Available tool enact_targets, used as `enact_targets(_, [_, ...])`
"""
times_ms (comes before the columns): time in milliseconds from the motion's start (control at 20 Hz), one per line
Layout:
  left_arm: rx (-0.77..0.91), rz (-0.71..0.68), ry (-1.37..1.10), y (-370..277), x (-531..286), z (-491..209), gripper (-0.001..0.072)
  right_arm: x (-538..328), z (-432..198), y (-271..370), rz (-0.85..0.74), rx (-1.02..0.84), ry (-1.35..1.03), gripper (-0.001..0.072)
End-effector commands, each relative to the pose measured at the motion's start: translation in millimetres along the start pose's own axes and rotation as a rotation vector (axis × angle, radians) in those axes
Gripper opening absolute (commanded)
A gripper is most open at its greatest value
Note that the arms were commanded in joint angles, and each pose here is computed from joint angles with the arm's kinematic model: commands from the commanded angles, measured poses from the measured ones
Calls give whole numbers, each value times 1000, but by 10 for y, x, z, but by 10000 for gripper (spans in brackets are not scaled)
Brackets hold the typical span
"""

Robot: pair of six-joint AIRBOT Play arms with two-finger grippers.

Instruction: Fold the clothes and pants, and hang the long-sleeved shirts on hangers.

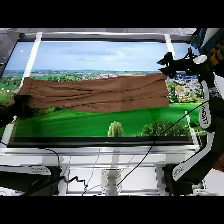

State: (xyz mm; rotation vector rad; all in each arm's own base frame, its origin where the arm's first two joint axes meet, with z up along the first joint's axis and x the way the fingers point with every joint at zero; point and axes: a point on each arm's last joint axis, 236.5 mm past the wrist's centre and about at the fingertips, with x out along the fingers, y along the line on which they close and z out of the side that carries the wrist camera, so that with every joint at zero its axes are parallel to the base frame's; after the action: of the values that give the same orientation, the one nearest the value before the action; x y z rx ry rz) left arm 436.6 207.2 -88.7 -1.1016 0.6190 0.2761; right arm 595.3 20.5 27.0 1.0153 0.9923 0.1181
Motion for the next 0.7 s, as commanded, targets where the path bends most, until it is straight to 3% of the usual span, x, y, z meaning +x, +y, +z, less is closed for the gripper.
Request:
enact_targets(0, [-27, -3, -46, -34, 98, 60, 354, -28, -422, 21, 6, -153, 170, 275])
enact_targets(50, [-31, -8, -51, -54, 97, 82, 137, -52, -551, 38, 10, -204, 219, 168])
enact_targets(100, [-36, -17, -61, -89, 90, 119, 29, -87, -683, 72, 18, -263, 266, 49])
enact_targets(150, [-36, -29, -73, -142, 74, 171, 29, -124, -786, 131, 32, -317, 298, 16])
enact_targets(300, [59, -104, -80, -512, -42, 296, 28, -200, -1096, 468, 75, -468, 344, 15])
enact_targets(650, [606, -230, -144, -1812, -642, 154, 27, 470, -1653, 1536, 96, -785, 95, 13])
